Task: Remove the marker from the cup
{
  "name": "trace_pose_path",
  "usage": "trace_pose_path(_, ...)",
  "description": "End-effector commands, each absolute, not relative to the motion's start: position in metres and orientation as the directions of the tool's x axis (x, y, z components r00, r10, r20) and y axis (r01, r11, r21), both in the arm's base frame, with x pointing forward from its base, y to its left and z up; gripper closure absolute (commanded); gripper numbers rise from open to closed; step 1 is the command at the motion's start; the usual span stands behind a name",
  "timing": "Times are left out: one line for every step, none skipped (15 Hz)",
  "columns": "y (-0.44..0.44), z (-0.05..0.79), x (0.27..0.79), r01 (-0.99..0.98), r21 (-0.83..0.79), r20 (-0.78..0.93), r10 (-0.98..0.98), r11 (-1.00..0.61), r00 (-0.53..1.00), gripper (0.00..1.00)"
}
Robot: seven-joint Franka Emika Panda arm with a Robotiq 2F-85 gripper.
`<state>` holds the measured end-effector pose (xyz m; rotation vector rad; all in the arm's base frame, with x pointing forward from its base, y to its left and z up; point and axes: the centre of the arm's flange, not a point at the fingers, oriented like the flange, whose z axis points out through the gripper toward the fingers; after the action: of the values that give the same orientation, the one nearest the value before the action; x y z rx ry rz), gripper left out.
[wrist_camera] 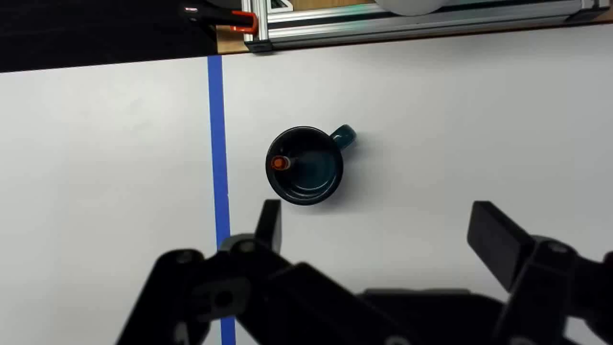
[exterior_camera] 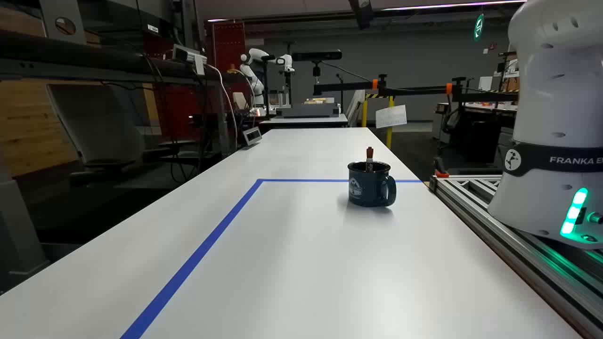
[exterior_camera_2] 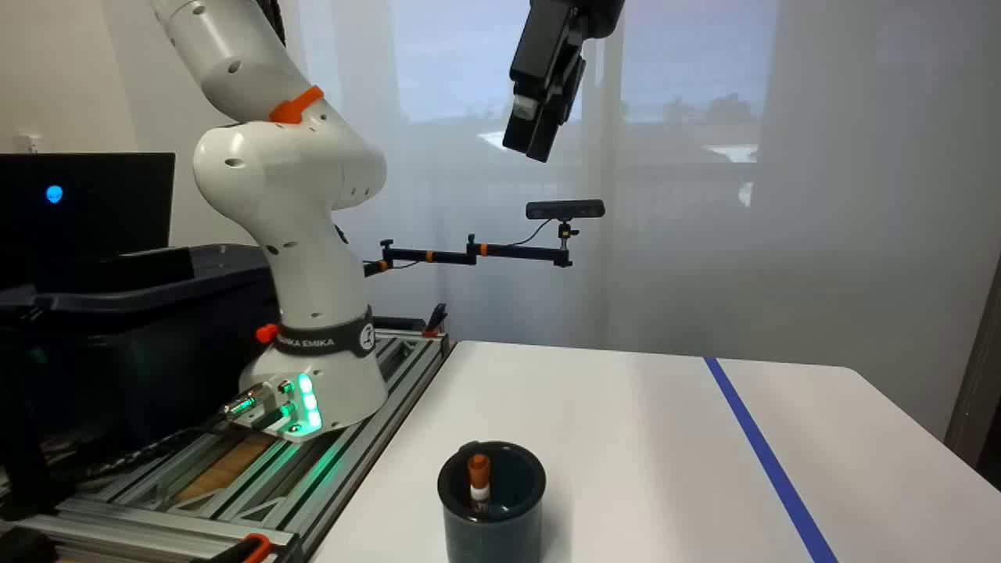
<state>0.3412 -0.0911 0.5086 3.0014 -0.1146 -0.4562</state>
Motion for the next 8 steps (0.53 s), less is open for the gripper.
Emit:
trace_pose_path(-0.0911,0.5089,0.3413,-0.059,0.113,-0.291,-0.09,-0.992,0.952,0.0)
trace_pose_path(-0.0912,0.5093,0.3414,-0.059,0.114,-0.29,-0.09,-0.992,0.953,0.0)
trace_pose_path(-0.0912,0.5096,0.3415,-0.059,0.114,-0.29,-0.09,-0.992,0.953,0.0)
trace_pose_path(-0.0912,0.5097,0.3415,-0.059,0.114,-0.29,-0.09,-0.992,0.953,0.0)
trace_pose_path(-0.0912,0.5097,0.3415,-0.059,0.114,-0.29,-0.09,-0.992,0.953,0.0)
trace_pose_path(-0.0912,0.5097,0.3415,-0.059,0.114,-0.29,-0.09,-0.992,0.953,0.0)
trace_pose_path(-0.0912,0.5097,0.3415,-0.059,0.114,-0.29,-0.09,-0.992,0.953,0.0)
trace_pose_path(-0.0947,0.5064,0.3438,-0.02,0.103,-0.308,-0.051,-0.994,0.95,0.0)
